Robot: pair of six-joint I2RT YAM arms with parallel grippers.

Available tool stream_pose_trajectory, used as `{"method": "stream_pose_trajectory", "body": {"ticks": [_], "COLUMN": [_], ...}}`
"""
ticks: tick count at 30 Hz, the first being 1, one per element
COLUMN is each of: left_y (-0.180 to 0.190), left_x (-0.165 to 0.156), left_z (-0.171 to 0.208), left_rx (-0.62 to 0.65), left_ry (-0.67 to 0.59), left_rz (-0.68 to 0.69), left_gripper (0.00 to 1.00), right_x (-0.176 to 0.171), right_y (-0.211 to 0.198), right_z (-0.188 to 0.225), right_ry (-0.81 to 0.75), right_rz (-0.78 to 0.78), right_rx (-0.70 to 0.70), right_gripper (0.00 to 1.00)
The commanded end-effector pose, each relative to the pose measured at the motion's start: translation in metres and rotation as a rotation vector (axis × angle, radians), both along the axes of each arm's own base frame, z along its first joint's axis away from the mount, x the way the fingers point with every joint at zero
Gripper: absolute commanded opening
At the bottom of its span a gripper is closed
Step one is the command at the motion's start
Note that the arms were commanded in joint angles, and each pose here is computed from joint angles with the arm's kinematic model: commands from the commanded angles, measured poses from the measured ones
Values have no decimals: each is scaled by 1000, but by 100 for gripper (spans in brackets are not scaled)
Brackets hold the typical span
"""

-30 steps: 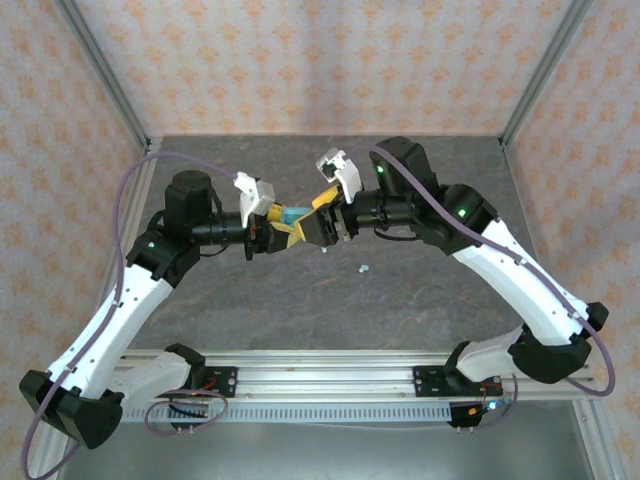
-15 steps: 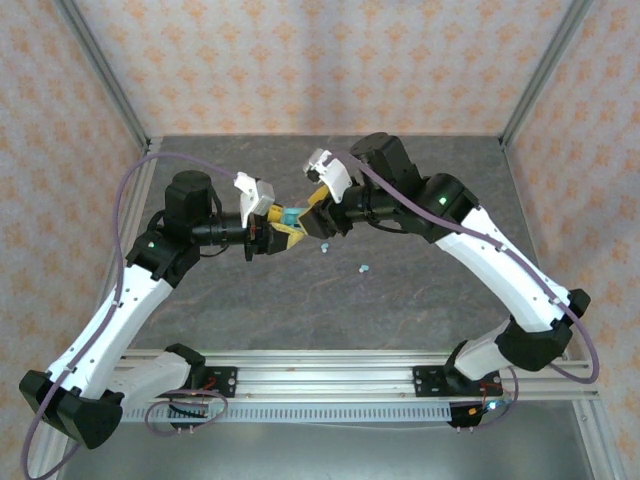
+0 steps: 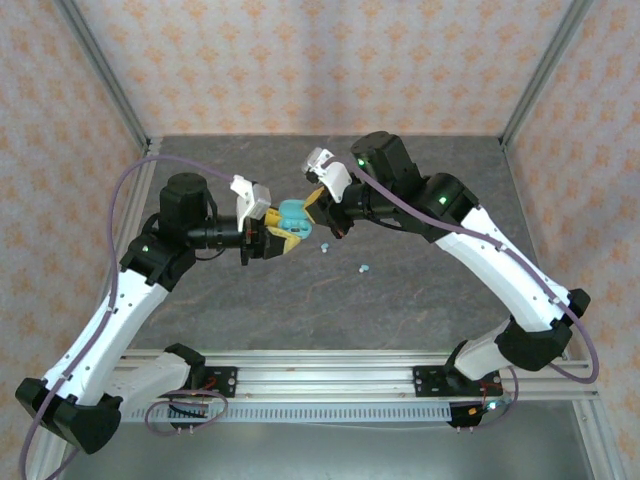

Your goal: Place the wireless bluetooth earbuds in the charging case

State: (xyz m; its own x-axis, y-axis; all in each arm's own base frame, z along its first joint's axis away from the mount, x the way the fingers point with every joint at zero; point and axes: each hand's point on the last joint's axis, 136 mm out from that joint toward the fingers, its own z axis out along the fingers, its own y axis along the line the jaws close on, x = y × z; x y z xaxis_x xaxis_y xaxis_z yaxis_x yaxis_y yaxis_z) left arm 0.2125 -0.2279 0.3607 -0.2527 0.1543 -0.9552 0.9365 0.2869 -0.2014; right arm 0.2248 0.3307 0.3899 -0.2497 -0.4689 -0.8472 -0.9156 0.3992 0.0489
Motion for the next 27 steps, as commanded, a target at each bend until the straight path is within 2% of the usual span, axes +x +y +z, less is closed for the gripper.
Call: {"method": "stream_pose_trajectory", "body": {"ticks": [1, 10, 20, 27], "left_y": [4, 12, 10, 7], "left_x": [3, 3, -7, -1], "left_z": [9, 14, 15, 16], "left_rx": [5, -5, -28, -41], "left_ry": [-45, -71, -31, -19], "left_rz": [28, 96, 58, 62], "left_gripper": [28, 72, 73, 72], "right_x": [-12, -17, -12, -5], "right_y": [9, 7, -3, -8], "right_z": [34, 36, 28, 21], "right_ry": [-76, -231, -263, -272], "right_rz": [55, 40, 9, -20], "right_rx": [94, 43, -23, -70], "right_gripper": [0, 0, 0, 0]}}
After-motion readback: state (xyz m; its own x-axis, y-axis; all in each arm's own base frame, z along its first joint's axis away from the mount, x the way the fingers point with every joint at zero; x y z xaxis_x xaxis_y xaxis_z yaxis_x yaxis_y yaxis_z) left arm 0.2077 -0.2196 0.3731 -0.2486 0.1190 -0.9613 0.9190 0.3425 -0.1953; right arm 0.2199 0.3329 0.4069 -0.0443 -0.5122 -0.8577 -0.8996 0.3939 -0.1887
